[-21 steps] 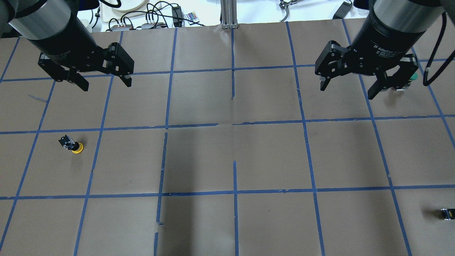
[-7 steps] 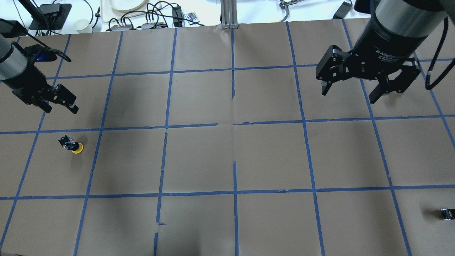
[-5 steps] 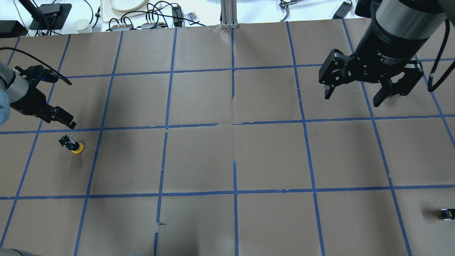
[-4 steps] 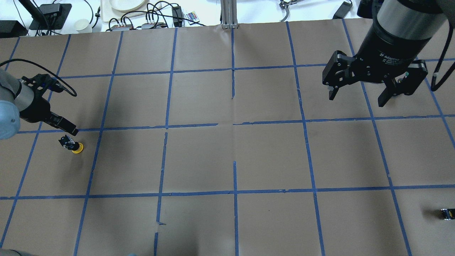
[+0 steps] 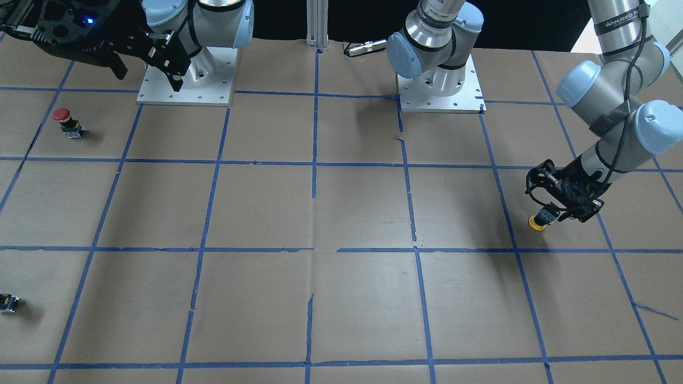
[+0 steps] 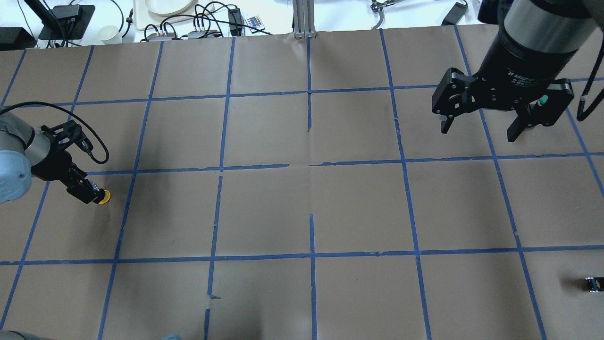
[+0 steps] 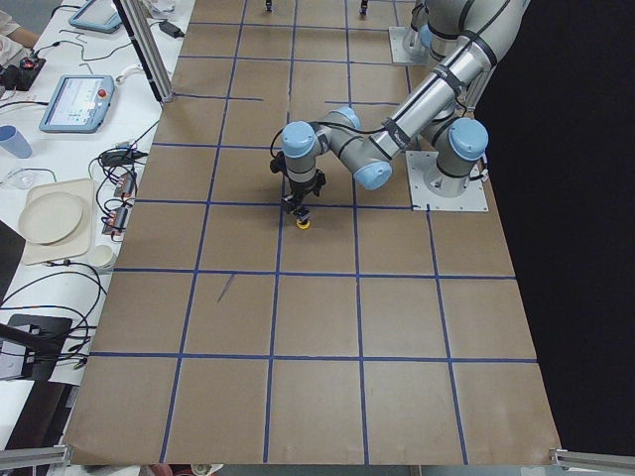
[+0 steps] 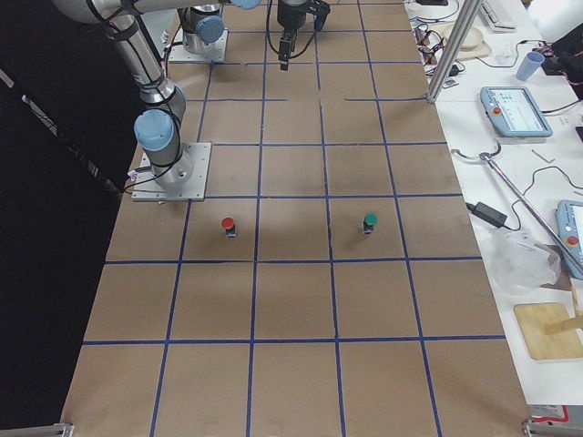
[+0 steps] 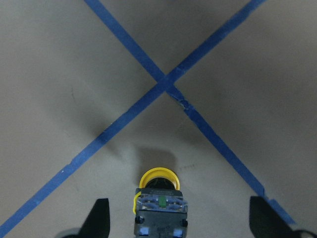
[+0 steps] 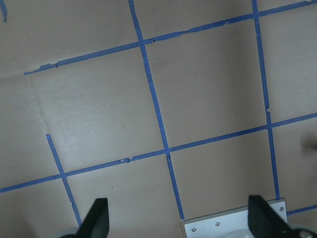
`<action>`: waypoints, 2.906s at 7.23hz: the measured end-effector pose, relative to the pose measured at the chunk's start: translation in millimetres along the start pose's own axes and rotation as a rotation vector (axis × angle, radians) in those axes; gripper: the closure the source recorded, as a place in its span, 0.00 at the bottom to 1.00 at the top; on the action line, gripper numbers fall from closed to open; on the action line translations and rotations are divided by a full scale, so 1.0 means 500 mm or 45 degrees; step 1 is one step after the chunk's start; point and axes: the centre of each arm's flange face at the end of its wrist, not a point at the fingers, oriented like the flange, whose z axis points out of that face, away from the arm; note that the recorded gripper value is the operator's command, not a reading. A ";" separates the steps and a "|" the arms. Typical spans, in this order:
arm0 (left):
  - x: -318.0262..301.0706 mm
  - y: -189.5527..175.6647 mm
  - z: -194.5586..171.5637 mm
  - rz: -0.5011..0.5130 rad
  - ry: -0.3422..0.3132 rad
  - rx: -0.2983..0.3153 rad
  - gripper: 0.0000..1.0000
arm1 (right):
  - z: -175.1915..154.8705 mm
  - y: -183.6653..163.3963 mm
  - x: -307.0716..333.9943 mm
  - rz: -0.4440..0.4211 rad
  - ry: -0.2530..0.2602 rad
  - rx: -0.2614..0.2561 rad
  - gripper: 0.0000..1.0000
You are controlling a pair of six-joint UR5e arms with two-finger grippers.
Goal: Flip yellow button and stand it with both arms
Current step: 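Close the left gripper on the button's black body and grip it, then lift the button with the left gripper and carry it toward the right gripper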
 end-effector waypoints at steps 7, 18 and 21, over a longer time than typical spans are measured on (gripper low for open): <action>-0.048 -0.002 0.002 0.050 -0.005 -0.085 0.11 | 0.008 -0.004 0.000 0.001 0.000 -0.008 0.00; -0.026 -0.014 -0.035 0.016 -0.006 -0.045 0.93 | 0.004 -0.004 -0.004 0.006 -0.048 -0.011 0.00; 0.116 -0.075 -0.121 -0.202 0.322 0.258 0.94 | 0.009 -0.005 -0.009 0.014 -0.100 -0.039 0.00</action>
